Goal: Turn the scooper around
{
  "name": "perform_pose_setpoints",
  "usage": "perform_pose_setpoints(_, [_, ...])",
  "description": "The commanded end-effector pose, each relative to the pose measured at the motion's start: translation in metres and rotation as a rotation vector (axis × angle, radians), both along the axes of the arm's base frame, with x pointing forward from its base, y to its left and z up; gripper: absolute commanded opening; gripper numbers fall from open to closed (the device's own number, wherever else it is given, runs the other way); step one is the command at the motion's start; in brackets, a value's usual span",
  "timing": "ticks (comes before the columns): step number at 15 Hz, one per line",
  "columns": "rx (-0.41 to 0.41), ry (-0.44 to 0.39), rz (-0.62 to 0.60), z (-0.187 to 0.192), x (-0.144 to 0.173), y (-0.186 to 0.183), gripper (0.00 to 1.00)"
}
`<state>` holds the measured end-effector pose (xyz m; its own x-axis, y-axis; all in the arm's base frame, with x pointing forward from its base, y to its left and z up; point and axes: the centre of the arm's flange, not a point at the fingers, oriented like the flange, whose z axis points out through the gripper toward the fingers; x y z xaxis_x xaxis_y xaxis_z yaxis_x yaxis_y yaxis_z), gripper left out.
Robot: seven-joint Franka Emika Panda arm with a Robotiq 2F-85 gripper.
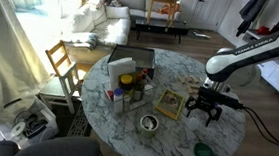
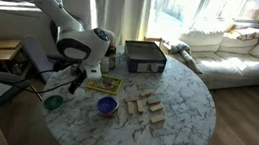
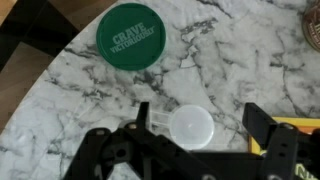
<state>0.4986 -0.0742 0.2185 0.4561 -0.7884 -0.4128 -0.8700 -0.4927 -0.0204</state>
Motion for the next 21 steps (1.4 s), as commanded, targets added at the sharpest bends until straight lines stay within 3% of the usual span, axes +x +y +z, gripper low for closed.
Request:
perform_pose_setpoints(1, [0.032,0.007,-0.040,-0.025,0.011,-0.014,0.95])
perform_pose_setpoints(4, [0.041,0.021,-0.060,-0.036,0.013,-0.021,0.88])
perform_pose_setpoints(7, [0.054,0.028,-0.067,-0.044,0.015,-0.024,0.56])
perform_pose_setpoints(11, [0.064,0.039,-0.088,-0.047,0.016,-0.025,0.26])
perform_pose_setpoints(13, [0.044,0.035,-0.109,-0.038,0.017,-0.020,0.25])
perform_pose_setpoints(16, [-0.051,0.017,-0.137,-0.019,0.017,-0.007,0.25])
perform_pose_setpoints(21, [-0.291,-0.103,-0.141,0.004,0.021,0.021,0.25])
